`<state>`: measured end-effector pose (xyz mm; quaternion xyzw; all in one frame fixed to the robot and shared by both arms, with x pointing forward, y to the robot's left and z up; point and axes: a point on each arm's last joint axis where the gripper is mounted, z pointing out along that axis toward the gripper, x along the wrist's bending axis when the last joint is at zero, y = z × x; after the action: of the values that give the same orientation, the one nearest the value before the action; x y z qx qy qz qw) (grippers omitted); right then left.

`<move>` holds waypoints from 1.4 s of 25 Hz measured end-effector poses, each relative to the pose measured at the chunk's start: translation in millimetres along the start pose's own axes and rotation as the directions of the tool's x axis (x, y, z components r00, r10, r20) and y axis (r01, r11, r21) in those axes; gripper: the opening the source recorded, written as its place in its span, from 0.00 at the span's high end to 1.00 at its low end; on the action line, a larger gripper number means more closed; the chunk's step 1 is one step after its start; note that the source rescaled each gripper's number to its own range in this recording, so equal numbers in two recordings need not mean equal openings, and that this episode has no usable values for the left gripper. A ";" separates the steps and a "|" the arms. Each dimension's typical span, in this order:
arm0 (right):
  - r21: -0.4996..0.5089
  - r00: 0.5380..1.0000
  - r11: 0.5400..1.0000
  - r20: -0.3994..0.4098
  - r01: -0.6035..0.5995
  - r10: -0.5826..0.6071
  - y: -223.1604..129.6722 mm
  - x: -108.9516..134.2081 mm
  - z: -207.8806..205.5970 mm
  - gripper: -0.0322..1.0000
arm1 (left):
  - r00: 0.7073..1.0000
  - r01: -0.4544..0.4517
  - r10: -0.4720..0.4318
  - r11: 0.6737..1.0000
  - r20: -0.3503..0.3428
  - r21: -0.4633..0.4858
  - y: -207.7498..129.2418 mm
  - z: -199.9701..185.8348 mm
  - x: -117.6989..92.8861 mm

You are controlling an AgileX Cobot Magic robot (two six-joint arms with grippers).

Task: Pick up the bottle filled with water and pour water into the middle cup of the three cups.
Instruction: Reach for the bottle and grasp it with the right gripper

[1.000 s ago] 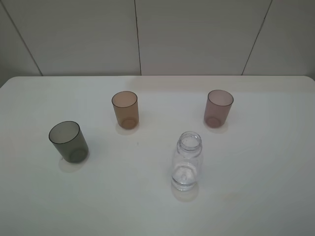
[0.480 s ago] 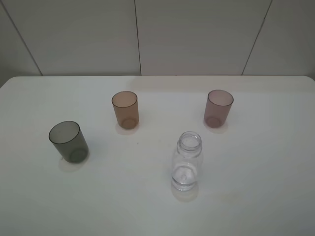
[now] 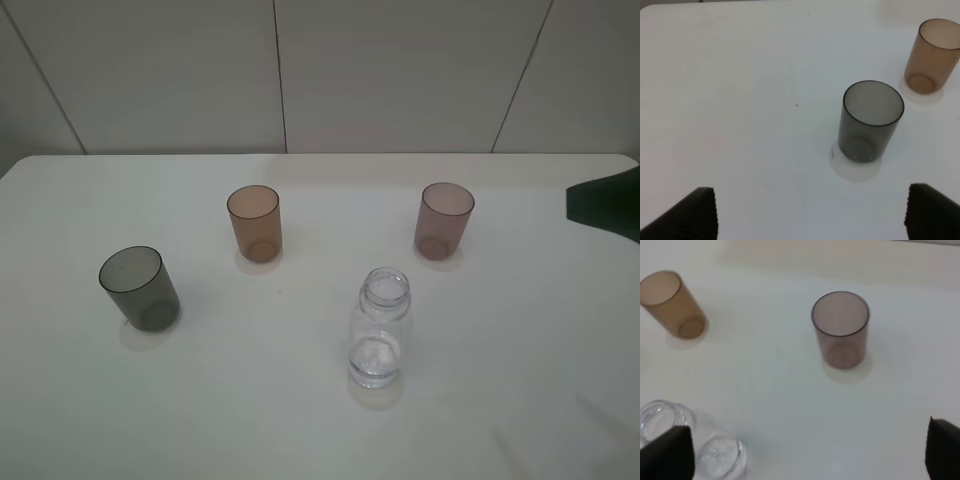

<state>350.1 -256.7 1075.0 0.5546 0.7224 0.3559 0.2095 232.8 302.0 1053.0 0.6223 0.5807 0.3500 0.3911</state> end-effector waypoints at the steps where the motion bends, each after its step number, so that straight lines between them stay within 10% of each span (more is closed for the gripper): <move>1: 0.014 0.999 1.000 -0.023 0.026 -0.025 -1.5 3.9 5.2 0.00 | 1.000 0.000 0.000 1.000 0.000 0.000 0.0 0.0 0.0; 10: -0.074 0.874 0.930 -0.323 0.359 -0.363 -58.4 47.8 42.9 0.00 | 1.000 0.000 0.000 1.000 0.000 0.000 0.0 0.0 0.0; 15: -0.213 0.831 0.920 -0.396 0.330 -0.390 -71.1 59.6 47.1 0.00 | 1.000 0.000 0.000 1.000 0.000 0.000 0.0 0.0 0.0; 35: -0.289 0.905 0.932 -0.297 0.218 -0.304 -110.3 46.1 93.8 0.00 | 1.000 0.000 0.000 1.000 0.000 0.000 0.0 0.0 0.0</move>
<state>329.9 -200.9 935.1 0.3520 0.7652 0.5018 0.1968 232.8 302.0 1053.0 0.6223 0.5807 0.3500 0.3911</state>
